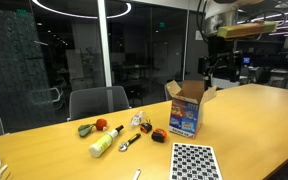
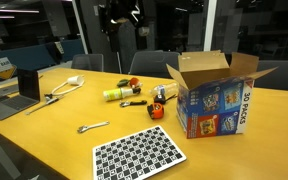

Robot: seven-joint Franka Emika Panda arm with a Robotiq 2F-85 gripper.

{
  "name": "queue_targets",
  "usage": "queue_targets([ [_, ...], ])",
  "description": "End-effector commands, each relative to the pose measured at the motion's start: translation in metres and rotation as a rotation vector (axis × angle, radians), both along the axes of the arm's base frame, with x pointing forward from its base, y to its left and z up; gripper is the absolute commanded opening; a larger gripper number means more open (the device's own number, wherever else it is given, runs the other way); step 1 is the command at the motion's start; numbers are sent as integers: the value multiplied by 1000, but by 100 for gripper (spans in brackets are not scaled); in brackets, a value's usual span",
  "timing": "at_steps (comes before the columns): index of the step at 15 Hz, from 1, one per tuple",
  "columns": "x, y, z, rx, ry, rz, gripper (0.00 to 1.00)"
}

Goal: Pick up the tape from the table and put it in the blue box.

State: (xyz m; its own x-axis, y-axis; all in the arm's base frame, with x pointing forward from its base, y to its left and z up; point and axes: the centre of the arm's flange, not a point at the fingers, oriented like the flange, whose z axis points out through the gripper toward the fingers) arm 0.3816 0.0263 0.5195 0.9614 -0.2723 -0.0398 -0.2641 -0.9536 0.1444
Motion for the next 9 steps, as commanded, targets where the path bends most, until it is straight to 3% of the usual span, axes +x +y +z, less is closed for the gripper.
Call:
queue_targets([
  [1,-21,-9,-12,45,-89,-46,100],
  [3,-23,-13,-19,63,-89,-70,100],
  [4,-12,-8,-15,32,-45,-37,100],
  [9,-15,-13,-21,41,-51,-52,100],
])
